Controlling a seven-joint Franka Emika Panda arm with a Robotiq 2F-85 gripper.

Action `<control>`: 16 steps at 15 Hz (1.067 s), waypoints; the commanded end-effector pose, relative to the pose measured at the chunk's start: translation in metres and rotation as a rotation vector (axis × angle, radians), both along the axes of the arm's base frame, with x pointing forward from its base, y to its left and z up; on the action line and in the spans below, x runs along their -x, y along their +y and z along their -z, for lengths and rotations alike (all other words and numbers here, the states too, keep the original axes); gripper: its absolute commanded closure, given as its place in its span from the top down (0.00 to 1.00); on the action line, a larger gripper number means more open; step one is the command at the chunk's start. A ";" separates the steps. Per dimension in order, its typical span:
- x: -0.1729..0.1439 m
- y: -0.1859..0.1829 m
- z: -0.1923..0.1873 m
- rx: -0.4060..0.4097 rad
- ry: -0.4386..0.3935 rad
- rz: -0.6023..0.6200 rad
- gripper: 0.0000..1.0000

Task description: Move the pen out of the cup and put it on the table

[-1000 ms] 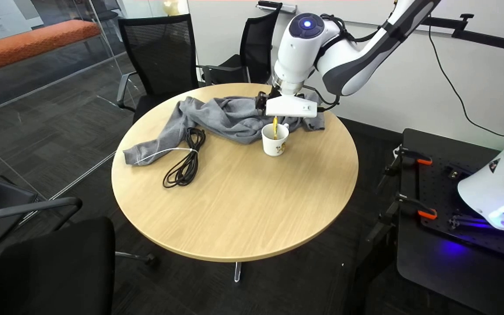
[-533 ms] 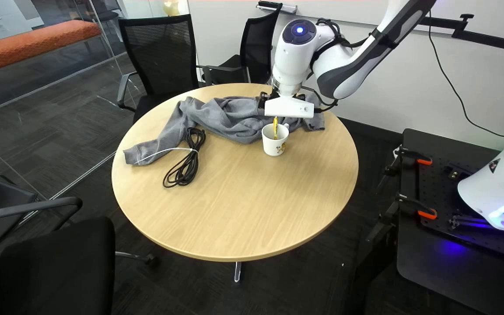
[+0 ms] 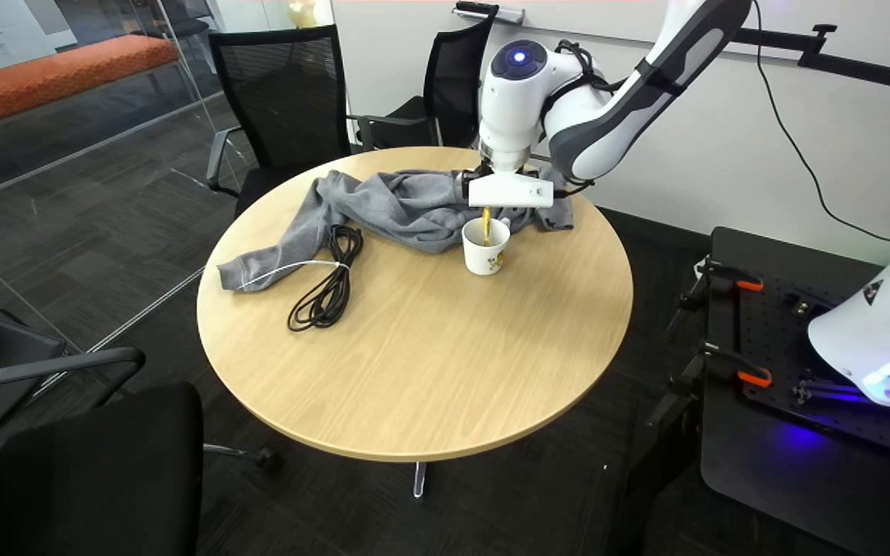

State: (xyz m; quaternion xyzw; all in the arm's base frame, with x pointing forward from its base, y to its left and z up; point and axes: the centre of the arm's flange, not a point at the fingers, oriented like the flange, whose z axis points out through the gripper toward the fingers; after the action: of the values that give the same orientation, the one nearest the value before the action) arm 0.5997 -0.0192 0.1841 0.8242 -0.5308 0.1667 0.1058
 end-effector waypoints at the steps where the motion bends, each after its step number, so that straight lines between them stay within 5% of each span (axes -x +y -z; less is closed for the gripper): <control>1: -0.010 -0.002 0.002 -0.001 0.014 -0.013 0.49; 7: -0.008 0.005 0.006 -0.003 0.033 -0.032 0.03; 16: 0.010 0.034 -0.022 0.081 -0.033 -0.077 0.04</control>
State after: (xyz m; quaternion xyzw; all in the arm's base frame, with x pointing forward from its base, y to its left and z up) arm 0.6042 0.0020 0.1840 0.8383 -0.5030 0.1729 0.1202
